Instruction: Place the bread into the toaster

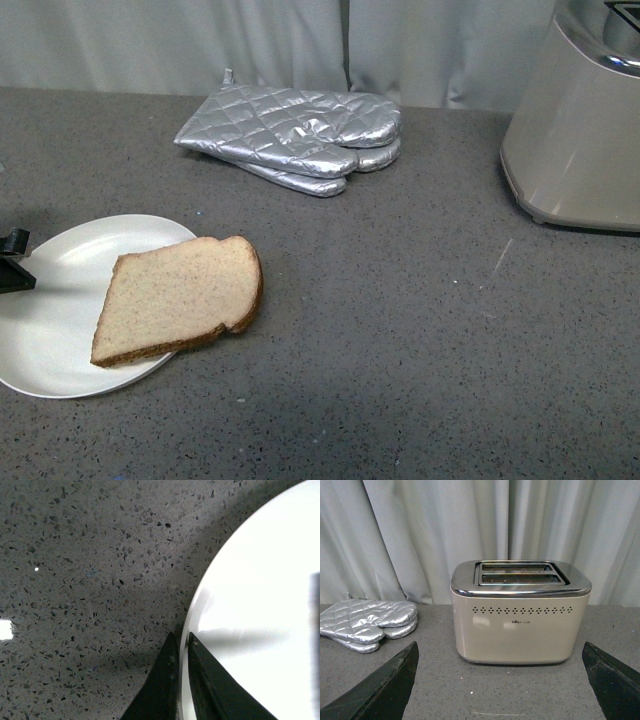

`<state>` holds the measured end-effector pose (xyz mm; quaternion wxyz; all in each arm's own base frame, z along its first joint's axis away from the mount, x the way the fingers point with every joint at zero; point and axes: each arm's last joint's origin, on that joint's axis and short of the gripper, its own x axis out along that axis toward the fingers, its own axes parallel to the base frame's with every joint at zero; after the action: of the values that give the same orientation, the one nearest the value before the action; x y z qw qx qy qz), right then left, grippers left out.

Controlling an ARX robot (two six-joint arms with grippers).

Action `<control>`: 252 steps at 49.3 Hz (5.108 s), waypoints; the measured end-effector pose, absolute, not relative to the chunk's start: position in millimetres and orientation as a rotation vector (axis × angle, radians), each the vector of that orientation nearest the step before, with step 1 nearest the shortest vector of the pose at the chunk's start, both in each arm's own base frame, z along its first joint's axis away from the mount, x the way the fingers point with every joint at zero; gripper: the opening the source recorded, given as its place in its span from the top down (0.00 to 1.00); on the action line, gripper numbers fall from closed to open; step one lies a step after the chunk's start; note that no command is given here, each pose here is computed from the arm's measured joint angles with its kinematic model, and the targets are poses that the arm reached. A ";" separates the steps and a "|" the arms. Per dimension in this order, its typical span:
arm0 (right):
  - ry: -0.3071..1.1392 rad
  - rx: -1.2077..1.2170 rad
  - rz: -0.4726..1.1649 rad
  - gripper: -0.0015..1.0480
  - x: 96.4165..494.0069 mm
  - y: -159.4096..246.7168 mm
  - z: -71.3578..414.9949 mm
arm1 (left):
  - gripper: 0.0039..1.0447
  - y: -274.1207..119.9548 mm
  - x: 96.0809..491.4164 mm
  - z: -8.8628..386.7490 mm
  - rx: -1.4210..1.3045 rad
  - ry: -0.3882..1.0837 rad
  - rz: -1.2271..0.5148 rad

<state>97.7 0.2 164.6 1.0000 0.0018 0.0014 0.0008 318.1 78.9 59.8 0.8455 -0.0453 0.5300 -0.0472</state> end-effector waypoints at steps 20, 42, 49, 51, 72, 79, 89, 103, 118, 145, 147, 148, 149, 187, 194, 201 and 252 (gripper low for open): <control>0.003 0.004 0.001 0.09 97.7 0.2 164.6 | 0.97 21.5 315.1 76.5 -0.236 1.072 -0.154; 0.003 0.004 0.001 0.09 97.7 0.2 164.6 | 0.97 -126.7 295.9 79.9 -0.327 1.096 -0.383; 0.003 0.004 0.001 0.09 97.7 0.2 164.6 | 0.97 -169.5 304.1 77.1 -0.377 1.094 -0.376; 0.003 0.004 0.001 0.09 97.7 0.2 164.6 | 0.97 -181.7 307.3 75.3 -0.393 1.097 -0.372; 0.003 0.004 0.001 0.09 97.7 0.2 164.6 | 0.89 -238.2 325.2 75.7 -0.478 1.063 -0.385; 0.003 0.004 0.001 0.09 97.7 0.2 164.6 | 0.66 -235.1 321.1 77.1 -0.470 1.064 -0.384; 0.003 0.004 0.001 0.09 97.7 0.2 164.6 | 0.32 -191.9 310.8 92.5 -0.507 1.013 -0.328; 0.002 0.004 0.005 0.09 97.6 0.3 164.8 | 0.28 -9.2 260.4 108.7 -0.371 0.441 0.043; 0.002 0.004 0.000 0.09 97.7 0.1 164.6 | 0.85 -0.1 125.6 160.2 -0.028 0.092 0.001; 0.002 0.004 0.003 0.09 97.7 0.2 164.6 | 0.84 -0.1 97.2 168.1 -0.008 -0.011 0.000; 0.011 0.008 0.005 0.09 97.8 0.1 164.4 | 0.77 -0.1 97.2 168.1 -0.008 -0.011 0.000; 0.055 0.039 0.035 0.09 97.9 0.4 164.4 | 0.74 -0.1 97.2 168.1 -0.008 -0.011 0.000; 0.162 0.105 0.081 0.09 98.1 0.9 165.5 | 0.69 -0.1 97.2 168.1 -0.008 -0.011 0.000; 0.600 0.850 -0.441 0.09 179.4 -21.4 57.9 | 0.06 -0.1 97.1 168.1 -0.005 -0.012 -0.001; 0.596 0.865 -0.435 0.09 188.2 -22.0 52.5 | 0.06 -0.1 97.1 168.1 -0.005 -0.012 -0.001; 0.606 0.868 -0.422 0.09 204.9 -22.7 46.8 | 0.06 -0.1 97.1 168.1 -0.005 -0.012 -0.001; 0.606 0.804 -0.355 0.21 266.4 -12.7 34.0 | 0.06 -0.1 97.1 168.1 -0.005 -0.012 -0.001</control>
<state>266.4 -12.7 34.0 0.8610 0.3831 0.2889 -0.1690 97.1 -0.1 168.1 1.0000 -0.0026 -0.0060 -0.0004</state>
